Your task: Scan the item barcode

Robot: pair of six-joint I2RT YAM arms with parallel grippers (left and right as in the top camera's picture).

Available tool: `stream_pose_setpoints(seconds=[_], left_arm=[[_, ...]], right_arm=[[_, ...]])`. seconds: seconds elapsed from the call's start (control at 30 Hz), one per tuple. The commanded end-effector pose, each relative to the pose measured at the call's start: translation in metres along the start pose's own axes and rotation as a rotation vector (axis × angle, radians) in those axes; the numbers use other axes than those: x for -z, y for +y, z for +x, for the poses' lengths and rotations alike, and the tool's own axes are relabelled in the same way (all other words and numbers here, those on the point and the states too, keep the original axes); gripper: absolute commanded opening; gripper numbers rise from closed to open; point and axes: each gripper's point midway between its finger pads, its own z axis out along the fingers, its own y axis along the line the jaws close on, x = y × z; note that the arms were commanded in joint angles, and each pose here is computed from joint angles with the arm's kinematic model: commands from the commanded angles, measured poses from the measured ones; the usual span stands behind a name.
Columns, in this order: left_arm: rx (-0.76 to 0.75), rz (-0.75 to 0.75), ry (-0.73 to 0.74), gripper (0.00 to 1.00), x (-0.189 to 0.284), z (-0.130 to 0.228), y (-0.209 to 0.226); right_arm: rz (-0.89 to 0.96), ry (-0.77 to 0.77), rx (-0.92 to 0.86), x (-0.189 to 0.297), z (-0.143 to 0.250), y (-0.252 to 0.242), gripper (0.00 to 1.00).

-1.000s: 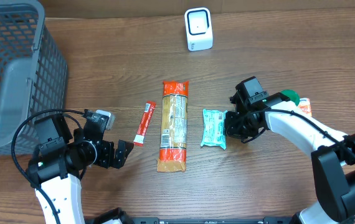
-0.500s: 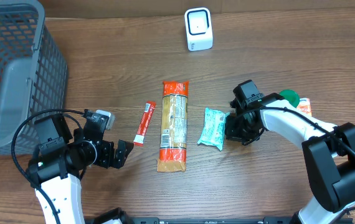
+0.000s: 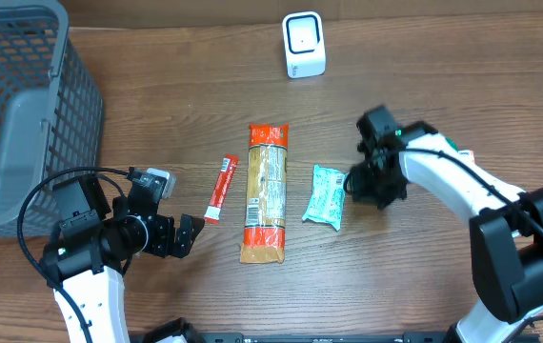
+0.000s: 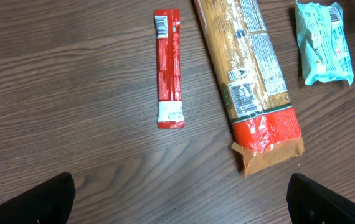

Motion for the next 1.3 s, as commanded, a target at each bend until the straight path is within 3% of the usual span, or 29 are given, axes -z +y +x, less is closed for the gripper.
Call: stream_pose_setpoints(seconds=[0.0, 0.13, 0.33, 0.57, 0.8, 1.03, 1.27], left_arm=[[-0.017, -0.009, -0.011, 0.99, 0.003, -0.004, 0.003], [-0.017, -0.009, -0.011, 1.0, 0.003, -0.004, 0.003], [-0.017, -0.009, -0.011, 1.0, 0.003, -0.004, 0.003], [-0.017, -0.009, -0.011, 0.99, 0.003, -0.004, 0.003], [-0.017, -0.009, -0.011, 1.0, 0.003, -0.004, 0.003], [-0.017, -0.009, -0.01, 1.0, 0.003, -0.004, 0.003], [-0.017, -0.009, -0.011, 1.0, 0.003, -0.004, 0.003]], right_arm=[[-0.031, -0.138, 0.13, 0.049, -0.018, 0.029, 0.08], [-0.049, -0.172, 0.202, 0.063, -0.008, 0.052, 0.16], [0.053, -0.185, 0.296, 0.044, 0.003, 0.065, 0.56], [0.032, -0.129, 0.255, -0.002, 0.018, 0.065, 0.59], [0.109, -0.074, 0.259, -0.042, 0.037, 0.034, 0.59], [0.462, -0.15, 0.245, -0.022, 0.017, -0.036, 0.65], [0.359, -0.132, 0.214, -0.026, 0.015, -0.028, 0.65]])
